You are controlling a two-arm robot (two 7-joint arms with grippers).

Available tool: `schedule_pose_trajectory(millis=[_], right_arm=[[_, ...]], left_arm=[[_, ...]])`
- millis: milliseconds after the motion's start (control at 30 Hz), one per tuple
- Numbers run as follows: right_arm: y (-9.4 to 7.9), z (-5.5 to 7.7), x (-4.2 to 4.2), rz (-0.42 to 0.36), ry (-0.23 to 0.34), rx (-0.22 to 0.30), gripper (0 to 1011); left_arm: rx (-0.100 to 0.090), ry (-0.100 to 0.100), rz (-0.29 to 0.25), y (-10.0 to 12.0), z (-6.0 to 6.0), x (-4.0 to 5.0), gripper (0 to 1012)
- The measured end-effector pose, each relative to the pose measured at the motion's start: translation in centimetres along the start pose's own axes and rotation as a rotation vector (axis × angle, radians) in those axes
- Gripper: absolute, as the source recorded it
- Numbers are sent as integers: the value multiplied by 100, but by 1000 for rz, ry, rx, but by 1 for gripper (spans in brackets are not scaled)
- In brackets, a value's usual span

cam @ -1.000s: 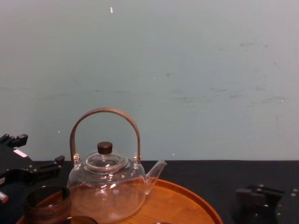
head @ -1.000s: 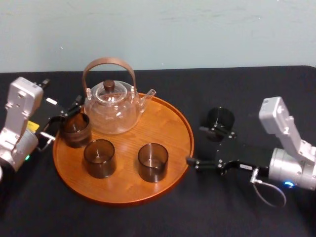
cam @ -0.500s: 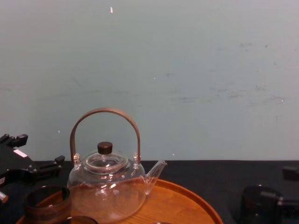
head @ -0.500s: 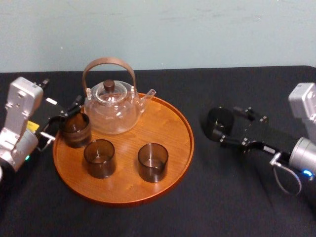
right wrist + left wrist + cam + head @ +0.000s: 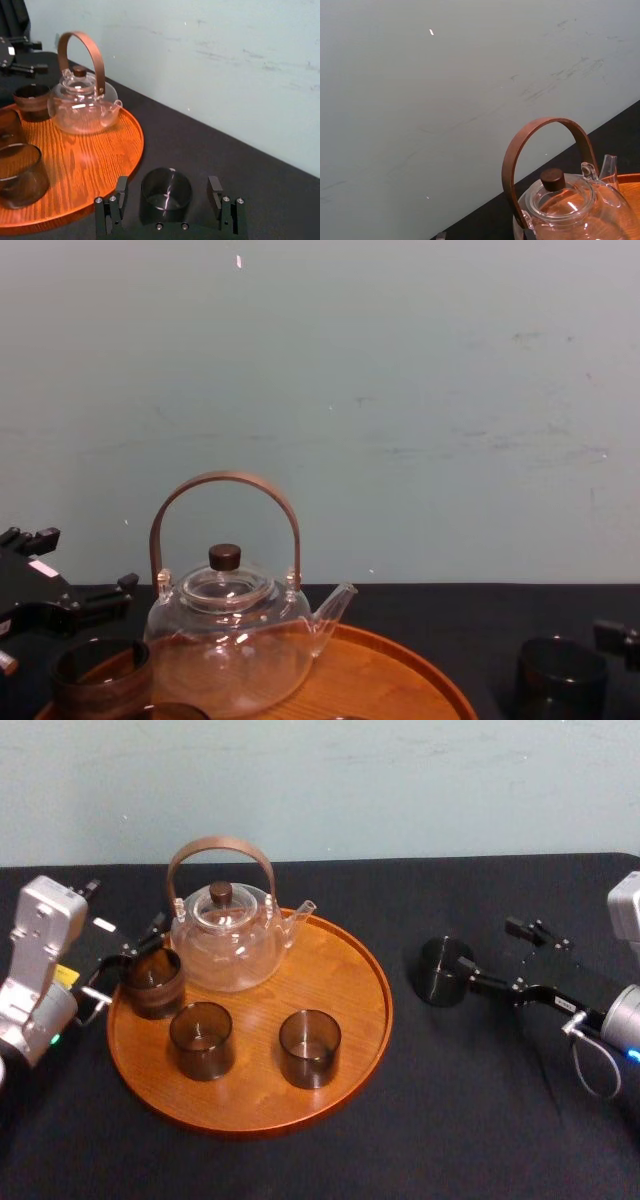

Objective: Pick up the glass from the table and place it on the tray.

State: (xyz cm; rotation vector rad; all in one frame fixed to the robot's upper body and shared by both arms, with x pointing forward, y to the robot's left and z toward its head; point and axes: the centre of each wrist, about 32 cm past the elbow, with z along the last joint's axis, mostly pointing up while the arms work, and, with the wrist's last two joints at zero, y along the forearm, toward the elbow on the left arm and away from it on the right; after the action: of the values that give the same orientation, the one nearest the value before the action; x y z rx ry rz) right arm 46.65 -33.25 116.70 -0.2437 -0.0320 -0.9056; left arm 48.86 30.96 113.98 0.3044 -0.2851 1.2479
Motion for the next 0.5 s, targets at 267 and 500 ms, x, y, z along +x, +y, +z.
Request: schedule_pose_trajectory(millis=[267,500], right_arm=[[34,-58,-19,1,31,-61,1002],[54,-106,-22,3,56,-93,1002]], left_arm=[[0,0,0,0,0,0,1001],[0,0,0,0,0,0,1001]])
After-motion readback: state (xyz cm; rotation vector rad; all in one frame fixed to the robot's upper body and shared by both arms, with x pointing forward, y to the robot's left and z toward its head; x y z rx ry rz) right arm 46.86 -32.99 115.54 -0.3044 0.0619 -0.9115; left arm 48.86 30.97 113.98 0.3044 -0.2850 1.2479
